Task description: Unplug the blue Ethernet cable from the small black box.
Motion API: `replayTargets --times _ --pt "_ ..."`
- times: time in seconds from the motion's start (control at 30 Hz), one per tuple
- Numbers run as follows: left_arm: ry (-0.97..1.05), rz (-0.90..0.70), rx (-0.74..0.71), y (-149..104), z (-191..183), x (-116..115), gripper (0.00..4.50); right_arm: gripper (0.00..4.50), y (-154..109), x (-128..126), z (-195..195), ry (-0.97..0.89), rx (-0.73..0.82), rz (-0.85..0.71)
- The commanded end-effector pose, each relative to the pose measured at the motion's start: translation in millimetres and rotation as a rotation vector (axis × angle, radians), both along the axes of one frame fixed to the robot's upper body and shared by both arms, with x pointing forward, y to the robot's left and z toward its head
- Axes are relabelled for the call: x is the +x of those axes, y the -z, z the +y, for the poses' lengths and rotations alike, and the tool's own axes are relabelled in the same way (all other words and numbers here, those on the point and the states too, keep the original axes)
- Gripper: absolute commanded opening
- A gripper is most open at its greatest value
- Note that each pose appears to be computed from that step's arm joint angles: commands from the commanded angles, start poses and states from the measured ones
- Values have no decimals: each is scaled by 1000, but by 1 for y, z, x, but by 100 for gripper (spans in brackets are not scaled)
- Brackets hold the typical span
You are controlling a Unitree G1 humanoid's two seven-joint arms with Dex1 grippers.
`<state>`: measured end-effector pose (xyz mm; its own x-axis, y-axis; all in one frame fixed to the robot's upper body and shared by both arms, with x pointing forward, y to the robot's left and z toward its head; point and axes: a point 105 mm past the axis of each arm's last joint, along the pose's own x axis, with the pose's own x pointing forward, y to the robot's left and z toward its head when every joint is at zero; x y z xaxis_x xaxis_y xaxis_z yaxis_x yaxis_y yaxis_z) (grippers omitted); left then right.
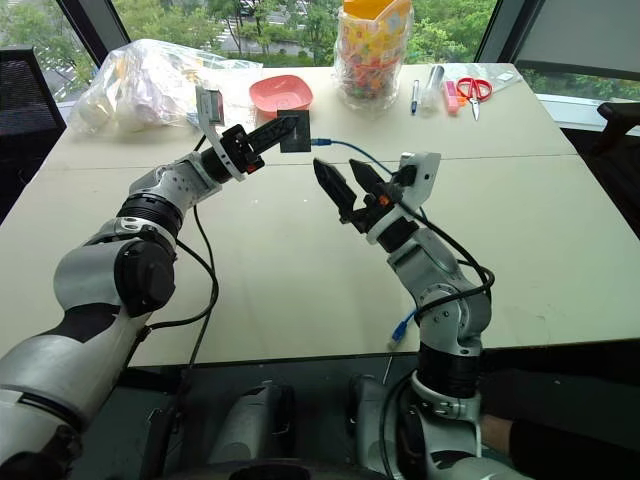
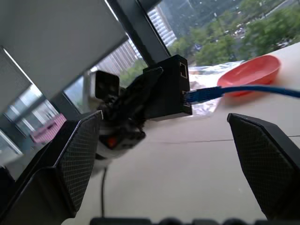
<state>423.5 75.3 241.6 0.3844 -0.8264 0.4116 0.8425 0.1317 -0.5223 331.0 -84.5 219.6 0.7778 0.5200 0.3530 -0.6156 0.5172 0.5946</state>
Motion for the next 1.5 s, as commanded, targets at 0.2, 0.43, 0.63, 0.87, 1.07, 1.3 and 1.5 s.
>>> replayTargets --times 0.2,0.43,0.63,0.87,1.07,1.3,1.5 --pt "132 -14 -119 -19 -14 -13 51 444 -10 14 -8 81 199 77" --pt "175 -9 -105 -15 -28 -17 51 444 -12 18 -7 94 230 57" --pt "197 -6 -111 -15 -33 -19 51 444 -17 17 -2 69 240 28" --pt "209 -1 -121 -16 -34 -20 51 444 -17 17 0 58 242 24" --pt "220 11 -141 -18 -34 -21 51 308 -17 17 2 49 255 24" --pt "239 47 -169 -20 -38 -22 51 9 -16 17 7 17 286 28" --pt "156 145 -234 -14 -26 -11 51 9 -19 17 -3 31 366 18"
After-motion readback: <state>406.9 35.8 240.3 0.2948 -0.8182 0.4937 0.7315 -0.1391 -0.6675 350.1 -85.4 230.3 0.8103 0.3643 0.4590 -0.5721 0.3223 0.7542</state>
